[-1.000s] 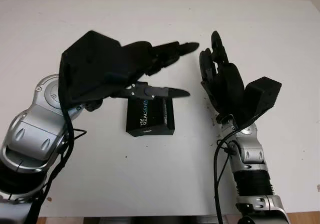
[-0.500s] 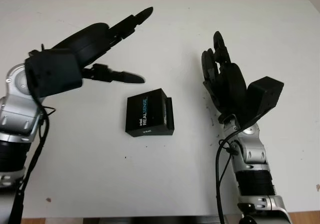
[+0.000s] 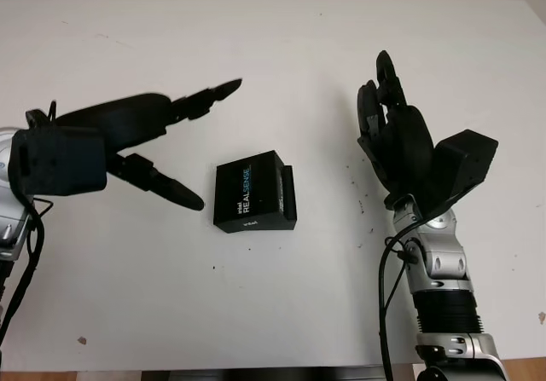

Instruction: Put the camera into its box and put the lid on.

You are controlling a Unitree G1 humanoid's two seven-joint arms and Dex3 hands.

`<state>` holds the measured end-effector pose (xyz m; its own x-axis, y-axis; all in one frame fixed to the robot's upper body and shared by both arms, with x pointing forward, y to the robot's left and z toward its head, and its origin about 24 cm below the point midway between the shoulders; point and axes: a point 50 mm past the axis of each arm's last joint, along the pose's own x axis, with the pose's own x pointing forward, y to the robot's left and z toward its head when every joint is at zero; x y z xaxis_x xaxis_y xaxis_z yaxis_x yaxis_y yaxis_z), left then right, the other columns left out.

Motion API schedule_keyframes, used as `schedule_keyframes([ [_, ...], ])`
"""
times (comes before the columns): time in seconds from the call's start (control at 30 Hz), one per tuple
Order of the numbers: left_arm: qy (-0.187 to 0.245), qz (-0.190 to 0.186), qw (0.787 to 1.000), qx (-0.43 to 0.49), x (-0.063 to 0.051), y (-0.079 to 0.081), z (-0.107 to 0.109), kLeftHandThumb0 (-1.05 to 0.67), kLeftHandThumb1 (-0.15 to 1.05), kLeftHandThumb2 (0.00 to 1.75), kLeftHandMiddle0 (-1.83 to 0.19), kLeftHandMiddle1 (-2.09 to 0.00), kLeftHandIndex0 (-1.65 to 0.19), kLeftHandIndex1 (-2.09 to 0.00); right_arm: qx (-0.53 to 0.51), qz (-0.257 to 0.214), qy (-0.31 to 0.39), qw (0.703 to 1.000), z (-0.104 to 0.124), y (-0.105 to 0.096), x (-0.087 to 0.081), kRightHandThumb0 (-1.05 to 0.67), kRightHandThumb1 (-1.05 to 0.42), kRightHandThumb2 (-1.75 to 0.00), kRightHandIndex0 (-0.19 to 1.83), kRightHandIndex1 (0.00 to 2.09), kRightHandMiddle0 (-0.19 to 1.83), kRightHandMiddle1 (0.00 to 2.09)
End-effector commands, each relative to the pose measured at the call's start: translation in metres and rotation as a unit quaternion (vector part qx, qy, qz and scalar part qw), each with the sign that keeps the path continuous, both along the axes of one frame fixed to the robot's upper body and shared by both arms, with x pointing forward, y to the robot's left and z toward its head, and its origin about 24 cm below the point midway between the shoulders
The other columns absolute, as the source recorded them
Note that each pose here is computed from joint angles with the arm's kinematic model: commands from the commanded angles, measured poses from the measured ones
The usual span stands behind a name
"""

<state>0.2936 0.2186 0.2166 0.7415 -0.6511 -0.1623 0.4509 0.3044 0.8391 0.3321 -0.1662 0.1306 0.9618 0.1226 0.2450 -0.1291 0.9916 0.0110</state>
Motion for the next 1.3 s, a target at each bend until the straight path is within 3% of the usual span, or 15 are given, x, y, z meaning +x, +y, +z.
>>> schedule_keyframes([
  [0.0, -0.003, 0.000, 1.000, -0.007, -0.010, 0.000, 0.000, -0.87, 0.93, 0.06, 0.19, 0.00, 0.19, 0.00, 0.000, -0.005, -0.009, 1.000, 0.001, -0.005, -0.003, -0.69, -1.05, -0.54, -0.16, 0.05, -0.12, 0.05],
  [0.2, -0.010, 0.034, 0.999, 0.020, -0.024, -0.006, -0.010, -1.00, 1.02, 0.08, 0.19, 0.00, 0.19, 0.00, -0.002, -0.003, -0.010, 1.000, 0.001, -0.004, -0.003, -0.70, -1.05, -0.53, -0.16, 0.05, -0.12, 0.05],
  [0.47, -0.053, 0.114, 0.991, -0.044, -0.029, -0.015, -0.032, -0.96, 1.01, 0.06, 0.18, -0.01, 0.19, 0.00, 0.001, -0.005, -0.005, 1.000, 0.000, -0.005, -0.002, -0.67, -1.05, -0.52, -0.16, 0.05, -0.11, 0.06],
  [0.67, -0.078, 0.156, 0.984, -0.035, -0.030, -0.024, -0.043, -0.95, 1.02, 0.06, 0.18, -0.04, 0.19, -0.02, 0.002, -0.003, -0.006, 1.000, 0.000, -0.006, -0.002, -0.66, -1.05, -0.53, -0.17, 0.05, -0.12, 0.05],
  [0.9, -0.100, 0.158, 0.982, -0.028, -0.026, -0.031, -0.050, -0.90, 1.00, 0.05, 0.13, -0.06, 0.13, -0.05, -0.003, -0.005, -0.013, 1.000, 0.002, -0.007, -0.001, -0.66, -1.05, -0.51, -0.16, 0.05, -0.11, 0.05],
  [1.27, -0.051, 0.117, 0.991, -0.032, -0.026, -0.028, -0.044, -0.87, 0.94, 0.04, 0.12, -0.06, 0.13, -0.05, 0.003, -0.003, -0.004, 1.000, 0.001, -0.007, -0.001, -0.65, -1.05, -0.50, -0.16, 0.05, -0.11, 0.05],
])
